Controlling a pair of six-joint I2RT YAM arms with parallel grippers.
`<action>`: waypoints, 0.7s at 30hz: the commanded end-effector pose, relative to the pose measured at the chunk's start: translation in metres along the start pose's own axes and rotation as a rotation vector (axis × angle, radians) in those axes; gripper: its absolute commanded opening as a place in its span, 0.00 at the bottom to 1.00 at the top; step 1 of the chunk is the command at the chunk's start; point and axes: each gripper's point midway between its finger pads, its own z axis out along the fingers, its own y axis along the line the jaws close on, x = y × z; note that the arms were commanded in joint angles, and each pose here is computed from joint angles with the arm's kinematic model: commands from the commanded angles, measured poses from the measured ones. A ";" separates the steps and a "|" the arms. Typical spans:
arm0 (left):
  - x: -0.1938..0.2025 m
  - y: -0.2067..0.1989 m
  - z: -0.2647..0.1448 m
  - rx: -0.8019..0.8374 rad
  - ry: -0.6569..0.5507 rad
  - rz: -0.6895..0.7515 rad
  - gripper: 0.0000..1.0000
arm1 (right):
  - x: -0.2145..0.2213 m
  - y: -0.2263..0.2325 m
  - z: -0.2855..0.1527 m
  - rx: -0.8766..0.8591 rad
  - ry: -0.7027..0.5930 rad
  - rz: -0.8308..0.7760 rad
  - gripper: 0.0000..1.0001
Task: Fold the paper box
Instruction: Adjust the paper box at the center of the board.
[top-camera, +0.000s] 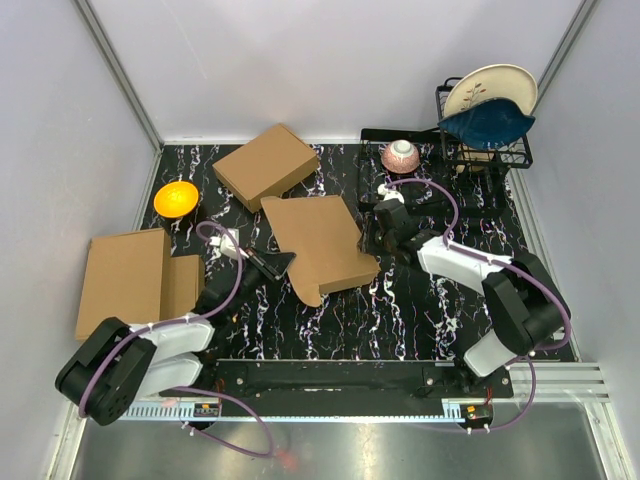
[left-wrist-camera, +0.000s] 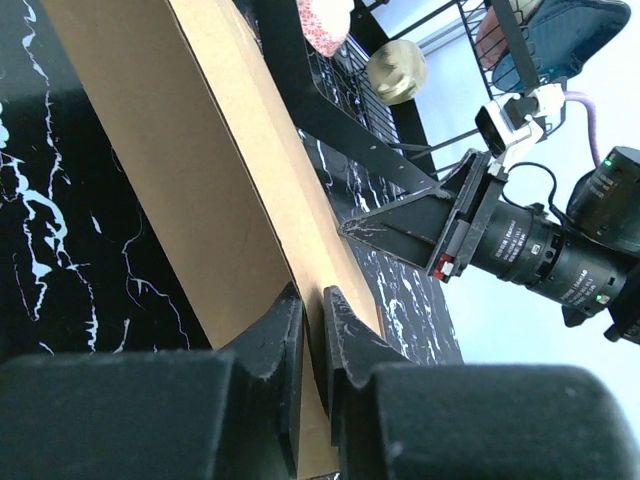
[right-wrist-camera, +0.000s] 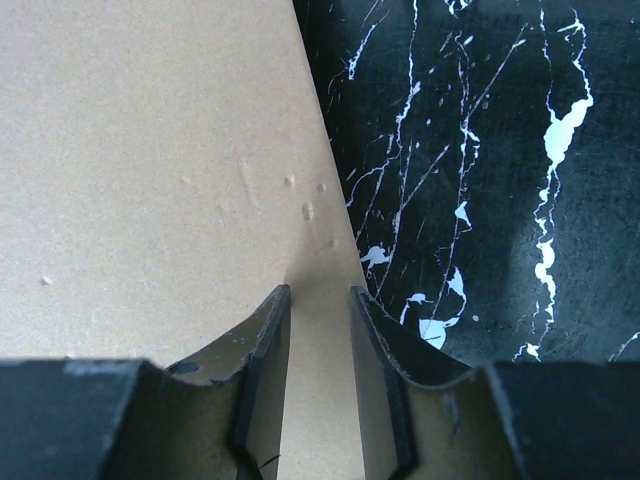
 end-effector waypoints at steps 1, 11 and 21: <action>0.009 0.002 0.006 -0.046 0.066 0.097 0.00 | 0.092 -0.039 0.005 0.115 0.311 -0.009 0.36; 0.008 -0.031 0.026 -0.042 0.108 0.186 0.00 | 0.109 -0.022 0.012 0.011 0.371 0.055 0.36; 0.027 -0.053 0.050 -0.059 0.187 0.253 0.00 | 0.123 -0.014 0.015 -0.046 0.399 0.106 0.36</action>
